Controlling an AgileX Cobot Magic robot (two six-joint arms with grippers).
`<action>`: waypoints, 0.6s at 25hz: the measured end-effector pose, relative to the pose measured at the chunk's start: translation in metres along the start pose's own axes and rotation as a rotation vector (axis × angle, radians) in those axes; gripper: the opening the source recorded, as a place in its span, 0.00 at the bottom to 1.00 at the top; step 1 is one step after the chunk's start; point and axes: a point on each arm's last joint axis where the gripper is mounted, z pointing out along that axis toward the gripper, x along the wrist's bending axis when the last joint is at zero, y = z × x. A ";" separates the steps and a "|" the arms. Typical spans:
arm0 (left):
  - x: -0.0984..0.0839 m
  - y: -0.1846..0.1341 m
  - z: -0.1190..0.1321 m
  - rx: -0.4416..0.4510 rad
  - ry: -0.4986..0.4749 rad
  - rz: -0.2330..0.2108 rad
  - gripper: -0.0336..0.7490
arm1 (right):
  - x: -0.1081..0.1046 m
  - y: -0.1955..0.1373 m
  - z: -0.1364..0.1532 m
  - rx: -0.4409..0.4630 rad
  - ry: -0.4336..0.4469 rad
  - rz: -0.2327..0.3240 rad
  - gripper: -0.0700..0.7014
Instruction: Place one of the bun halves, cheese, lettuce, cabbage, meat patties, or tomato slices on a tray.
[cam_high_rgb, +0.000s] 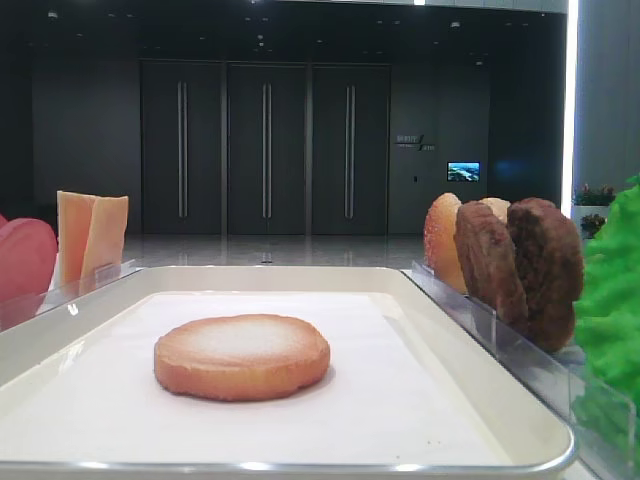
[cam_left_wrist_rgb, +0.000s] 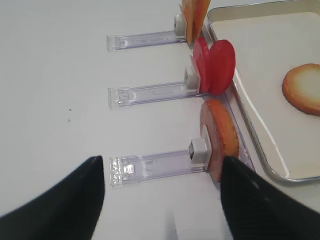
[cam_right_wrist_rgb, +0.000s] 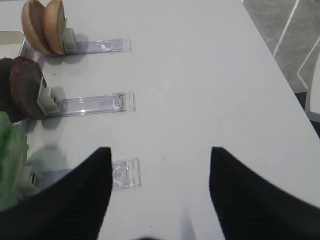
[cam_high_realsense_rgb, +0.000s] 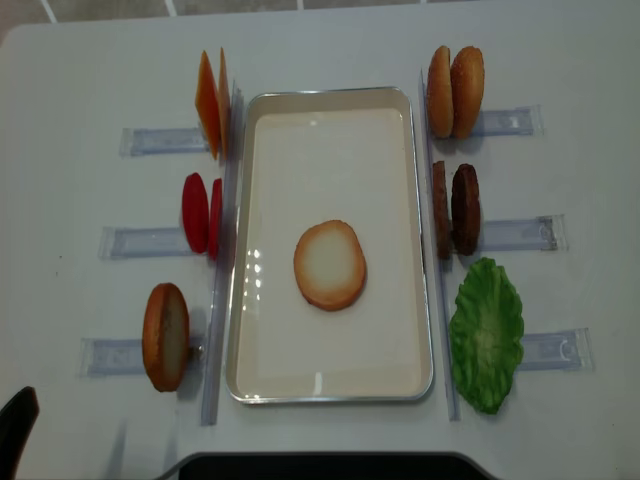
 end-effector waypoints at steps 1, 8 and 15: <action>0.000 0.000 0.000 0.000 -0.002 0.001 0.74 | 0.000 0.000 0.000 0.000 0.000 0.000 0.62; -0.001 0.000 0.000 0.000 -0.011 0.004 0.74 | 0.000 0.000 0.000 0.000 0.000 0.000 0.62; -0.001 0.000 0.000 0.000 -0.011 0.003 0.73 | 0.000 0.000 0.000 0.000 0.000 0.000 0.62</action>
